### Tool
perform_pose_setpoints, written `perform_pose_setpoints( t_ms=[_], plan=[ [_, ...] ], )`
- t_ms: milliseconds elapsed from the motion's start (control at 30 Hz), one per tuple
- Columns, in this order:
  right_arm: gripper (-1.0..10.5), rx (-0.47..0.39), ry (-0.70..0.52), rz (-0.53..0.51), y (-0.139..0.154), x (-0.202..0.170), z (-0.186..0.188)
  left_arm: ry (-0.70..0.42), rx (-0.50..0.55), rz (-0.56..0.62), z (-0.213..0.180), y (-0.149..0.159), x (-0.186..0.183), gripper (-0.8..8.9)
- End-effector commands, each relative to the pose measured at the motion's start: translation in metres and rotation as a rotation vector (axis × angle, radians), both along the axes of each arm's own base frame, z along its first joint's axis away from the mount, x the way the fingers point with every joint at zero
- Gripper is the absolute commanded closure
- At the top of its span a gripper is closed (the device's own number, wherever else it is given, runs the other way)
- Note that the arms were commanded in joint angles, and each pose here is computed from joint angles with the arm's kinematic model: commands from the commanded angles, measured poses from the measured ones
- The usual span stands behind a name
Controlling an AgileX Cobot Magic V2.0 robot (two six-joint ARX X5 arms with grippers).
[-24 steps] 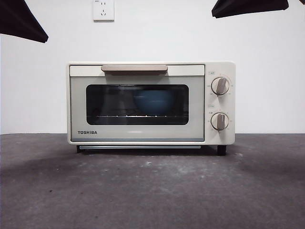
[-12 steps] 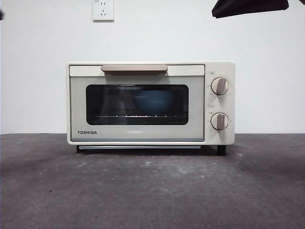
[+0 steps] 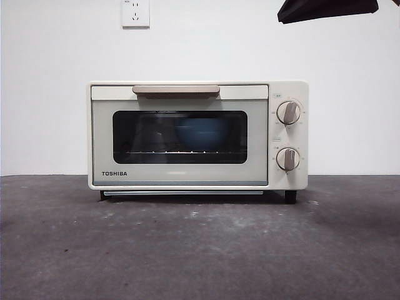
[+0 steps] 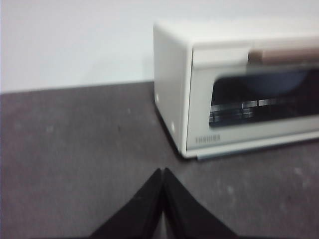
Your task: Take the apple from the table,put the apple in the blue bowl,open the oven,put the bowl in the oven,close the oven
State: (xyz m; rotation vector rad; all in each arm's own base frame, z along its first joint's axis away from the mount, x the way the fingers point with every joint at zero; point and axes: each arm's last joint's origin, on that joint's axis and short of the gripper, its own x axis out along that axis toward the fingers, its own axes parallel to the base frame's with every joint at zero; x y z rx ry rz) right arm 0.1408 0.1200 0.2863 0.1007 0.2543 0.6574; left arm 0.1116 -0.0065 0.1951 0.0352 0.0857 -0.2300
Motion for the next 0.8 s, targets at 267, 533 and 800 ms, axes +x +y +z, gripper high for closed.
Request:
perform_pose_setpoints(
  t_ms=[267,533,800],
  plan=[
    [9.4,0.000,-0.014,0.004,0.001,0.000,0.001,0.002,-0.008,0.033,-0.030,0.001,-0.010,8.06],
    [9.4,0.000,-0.015,0.004,0.001,0.000,0.001,0.070,-0.036,0.051,-0.044,0.002,-0.016,8.06],
    [9.4,0.000,-0.015,0.004,0.001,0.000,0.001,0.087,-0.060,0.054,-0.046,0.002,-0.016,8.06]
  ],
)
